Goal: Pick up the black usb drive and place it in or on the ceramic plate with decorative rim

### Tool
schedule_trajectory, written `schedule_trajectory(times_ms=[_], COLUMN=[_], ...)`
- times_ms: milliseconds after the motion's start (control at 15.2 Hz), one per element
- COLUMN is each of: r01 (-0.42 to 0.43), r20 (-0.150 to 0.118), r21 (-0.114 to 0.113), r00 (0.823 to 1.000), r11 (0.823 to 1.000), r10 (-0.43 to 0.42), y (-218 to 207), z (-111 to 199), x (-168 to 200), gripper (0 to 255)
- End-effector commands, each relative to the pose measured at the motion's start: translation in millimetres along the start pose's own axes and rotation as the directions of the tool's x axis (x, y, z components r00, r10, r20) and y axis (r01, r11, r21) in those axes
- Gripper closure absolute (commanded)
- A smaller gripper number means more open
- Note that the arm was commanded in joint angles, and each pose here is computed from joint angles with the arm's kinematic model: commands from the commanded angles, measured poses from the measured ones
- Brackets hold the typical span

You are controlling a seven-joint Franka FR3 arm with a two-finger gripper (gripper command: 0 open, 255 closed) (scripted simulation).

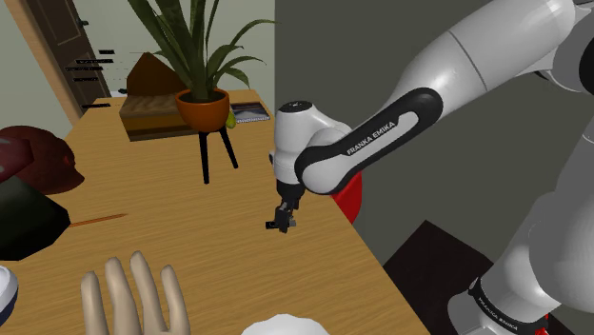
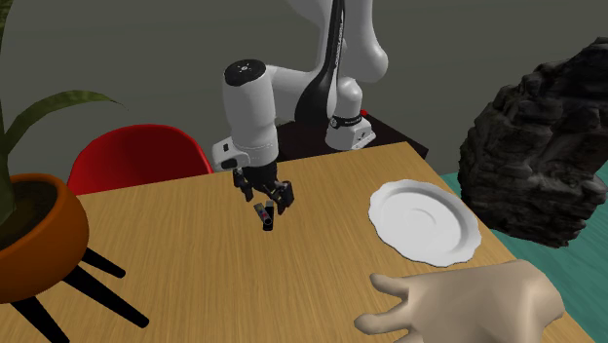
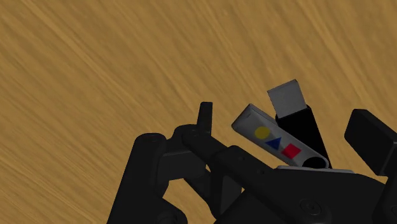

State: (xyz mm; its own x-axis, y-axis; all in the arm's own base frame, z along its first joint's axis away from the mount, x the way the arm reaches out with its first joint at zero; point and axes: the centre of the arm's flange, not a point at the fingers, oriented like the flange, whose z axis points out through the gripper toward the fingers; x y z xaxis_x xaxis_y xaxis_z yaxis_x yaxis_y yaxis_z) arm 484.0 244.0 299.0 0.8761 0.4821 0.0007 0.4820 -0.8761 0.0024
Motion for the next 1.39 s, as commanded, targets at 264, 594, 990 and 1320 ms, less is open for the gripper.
schedule_trajectory(times_ms=[264, 594, 990, 1320], r01=[0.0, 0.0, 0.0, 0.0], r20=[0.0, 0.0, 0.0, 0.0], r21=[0.0, 0.0, 0.0, 0.0], r00=[1.0, 1.0, 1.0, 1.0], r11=[1.0, 1.0, 1.0, 1.0], r10=[0.0, 0.0, 0.0, 0.0], y=[0.0, 0.2, 0.0, 0.1], z=[3.8, 3.8, 3.6, -17.3], x=[0.5, 0.5, 0.3, 0.5], gripper=[0, 255, 255, 255])
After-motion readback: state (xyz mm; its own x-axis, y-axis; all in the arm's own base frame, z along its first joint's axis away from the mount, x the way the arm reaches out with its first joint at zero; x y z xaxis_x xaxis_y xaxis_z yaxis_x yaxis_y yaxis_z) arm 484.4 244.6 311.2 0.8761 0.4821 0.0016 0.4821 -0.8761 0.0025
